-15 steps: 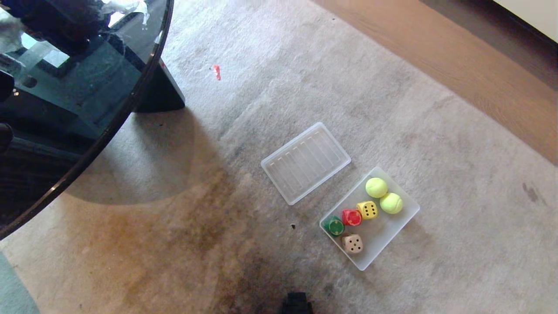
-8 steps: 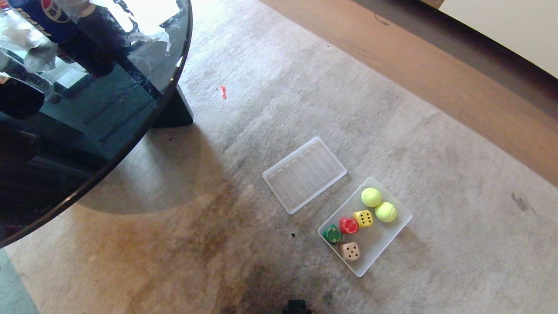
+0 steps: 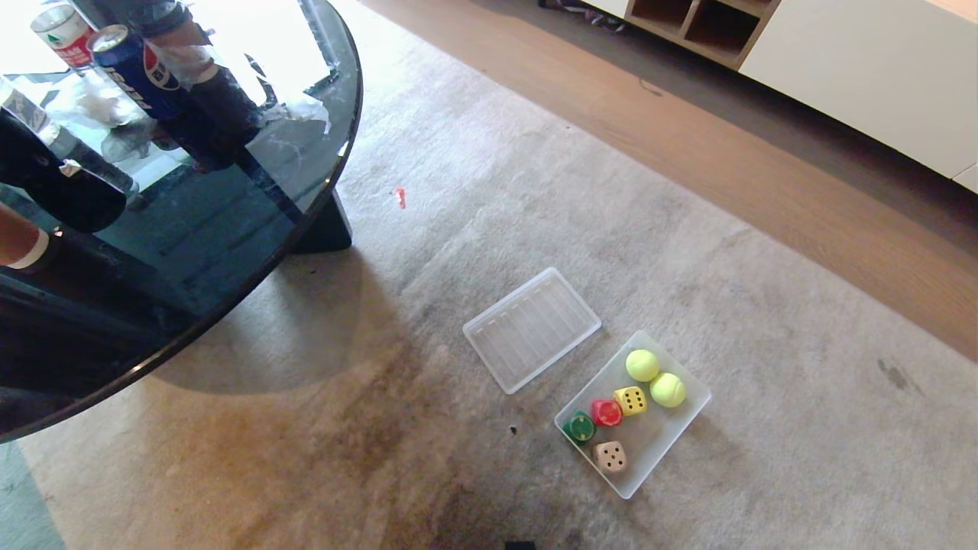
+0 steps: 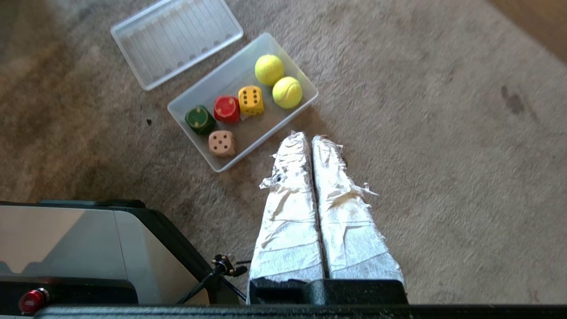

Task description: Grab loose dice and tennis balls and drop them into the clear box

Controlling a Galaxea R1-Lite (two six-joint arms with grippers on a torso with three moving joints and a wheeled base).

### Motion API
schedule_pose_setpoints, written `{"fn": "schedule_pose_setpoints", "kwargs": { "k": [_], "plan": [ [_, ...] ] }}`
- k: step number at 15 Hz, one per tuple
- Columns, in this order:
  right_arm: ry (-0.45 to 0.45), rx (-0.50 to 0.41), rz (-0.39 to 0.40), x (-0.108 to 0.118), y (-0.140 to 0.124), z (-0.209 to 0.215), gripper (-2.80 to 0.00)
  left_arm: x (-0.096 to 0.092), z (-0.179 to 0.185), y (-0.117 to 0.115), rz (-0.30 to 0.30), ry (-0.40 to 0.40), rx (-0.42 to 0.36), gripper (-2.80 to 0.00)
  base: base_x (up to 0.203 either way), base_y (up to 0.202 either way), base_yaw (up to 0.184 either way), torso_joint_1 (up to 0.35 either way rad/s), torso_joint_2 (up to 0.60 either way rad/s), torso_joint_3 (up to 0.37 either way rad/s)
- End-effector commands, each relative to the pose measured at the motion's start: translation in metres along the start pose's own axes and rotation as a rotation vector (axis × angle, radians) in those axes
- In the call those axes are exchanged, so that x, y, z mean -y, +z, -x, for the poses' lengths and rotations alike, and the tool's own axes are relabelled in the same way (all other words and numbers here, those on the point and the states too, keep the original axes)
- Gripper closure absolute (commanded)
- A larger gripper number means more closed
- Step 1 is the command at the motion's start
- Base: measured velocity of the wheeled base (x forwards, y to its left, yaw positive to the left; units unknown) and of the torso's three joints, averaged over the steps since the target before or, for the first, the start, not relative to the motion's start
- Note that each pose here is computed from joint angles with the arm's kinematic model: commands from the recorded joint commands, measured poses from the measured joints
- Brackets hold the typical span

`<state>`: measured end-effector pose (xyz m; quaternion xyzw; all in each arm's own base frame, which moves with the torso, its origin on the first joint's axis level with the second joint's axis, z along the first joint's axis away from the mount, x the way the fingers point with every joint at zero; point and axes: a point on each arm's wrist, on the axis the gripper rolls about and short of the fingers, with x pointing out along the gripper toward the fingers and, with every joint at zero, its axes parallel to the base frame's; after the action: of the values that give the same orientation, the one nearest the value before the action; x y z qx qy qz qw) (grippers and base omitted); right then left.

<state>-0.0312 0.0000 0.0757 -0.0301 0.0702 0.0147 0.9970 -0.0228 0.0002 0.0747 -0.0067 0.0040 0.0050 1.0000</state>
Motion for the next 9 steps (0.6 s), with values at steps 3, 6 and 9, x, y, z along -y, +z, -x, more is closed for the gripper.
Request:
{"fn": "schedule_pose_setpoints", "kwargs": {
  "k": [3,6,9],
  "plan": [
    [0.001,-0.003,0.001,0.0,0.0,-0.0001,0.0,0.0,-0.0002,-0.0003,0.0,0.001,-0.003,0.0,0.0,0.0,0.0,0.002,0.0,0.203],
    [0.001,-0.002,0.001,0.0,0.0002,-0.0001,0.0,0.0,-0.0002,-0.0003,0.0,0.001,-0.003,0.0,0.0,0.0,0.0,0.002,0.0,0.202],
    [0.001,-0.001,0.001,0.0,0.0002,-0.0001,0.0,0.0,-0.0001,-0.0004,0.0,0.001,-0.001,0.0,0.0,0.0,0.0,0.001,0.0,0.199]
  ]
}}
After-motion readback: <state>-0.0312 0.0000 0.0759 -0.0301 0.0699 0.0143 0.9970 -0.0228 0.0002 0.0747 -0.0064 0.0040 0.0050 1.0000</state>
